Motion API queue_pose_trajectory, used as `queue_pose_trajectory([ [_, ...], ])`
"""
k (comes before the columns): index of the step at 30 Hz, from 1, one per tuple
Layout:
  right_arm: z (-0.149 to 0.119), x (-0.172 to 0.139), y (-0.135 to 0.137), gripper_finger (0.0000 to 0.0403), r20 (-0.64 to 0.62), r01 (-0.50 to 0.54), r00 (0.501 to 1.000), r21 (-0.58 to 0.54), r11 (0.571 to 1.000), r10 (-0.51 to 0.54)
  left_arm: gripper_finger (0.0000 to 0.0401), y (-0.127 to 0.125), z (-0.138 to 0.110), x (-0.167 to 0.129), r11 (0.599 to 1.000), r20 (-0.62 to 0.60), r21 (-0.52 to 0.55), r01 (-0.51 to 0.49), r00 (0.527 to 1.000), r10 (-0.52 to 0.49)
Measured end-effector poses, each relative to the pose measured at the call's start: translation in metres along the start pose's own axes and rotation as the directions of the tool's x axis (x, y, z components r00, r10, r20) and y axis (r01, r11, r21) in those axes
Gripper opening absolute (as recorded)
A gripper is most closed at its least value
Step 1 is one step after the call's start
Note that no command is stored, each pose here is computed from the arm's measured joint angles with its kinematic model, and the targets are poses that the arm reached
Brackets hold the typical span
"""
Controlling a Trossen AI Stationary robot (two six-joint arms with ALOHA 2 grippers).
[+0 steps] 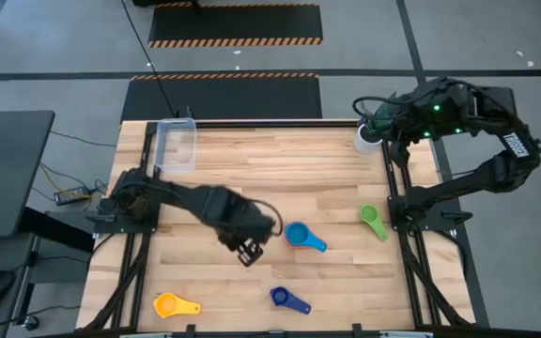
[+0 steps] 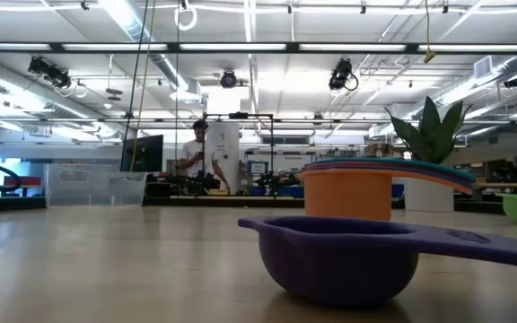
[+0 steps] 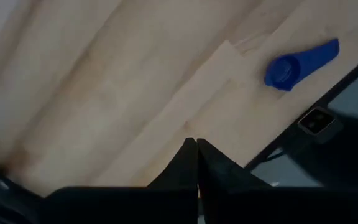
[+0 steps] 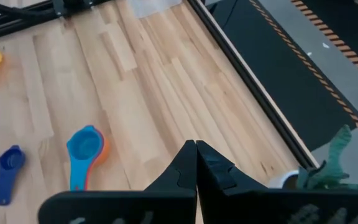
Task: Nest measuring cups in basket
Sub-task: Stack the yellow measuring cup on top of the light blue measuring cup
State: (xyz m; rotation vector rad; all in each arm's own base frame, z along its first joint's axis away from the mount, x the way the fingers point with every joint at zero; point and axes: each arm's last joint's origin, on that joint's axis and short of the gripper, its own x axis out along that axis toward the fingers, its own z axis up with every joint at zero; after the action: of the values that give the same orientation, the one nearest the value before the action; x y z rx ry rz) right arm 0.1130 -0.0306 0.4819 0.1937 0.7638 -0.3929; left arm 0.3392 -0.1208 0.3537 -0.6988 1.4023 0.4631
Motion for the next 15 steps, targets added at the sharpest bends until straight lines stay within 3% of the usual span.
queue_pose_trajectory([
  [4,0.002,0.003,0.003,0.0000,0.014,-0.018,1.000,-0.014,1.000,0.018,0.0000,-0.013,-0.028,0.003,0.989,0.023,-0.148,-0.014,1.000,0.018],
  [11,0.006,0.003,0.010,0.0000,0.065,-0.059,0.996,-0.041,0.997,0.061,0.0000,-0.028,-0.072,0.005,0.933,0.150,-0.359,0.002,0.987,0.055],
  [15,0.011,0.002,0.014,0.0000,0.119,-0.085,0.989,-0.049,0.995,0.091,0.0000,-0.026,-0.087,0.027,0.890,0.183,-0.453,-0.048,0.972,0.146],
])
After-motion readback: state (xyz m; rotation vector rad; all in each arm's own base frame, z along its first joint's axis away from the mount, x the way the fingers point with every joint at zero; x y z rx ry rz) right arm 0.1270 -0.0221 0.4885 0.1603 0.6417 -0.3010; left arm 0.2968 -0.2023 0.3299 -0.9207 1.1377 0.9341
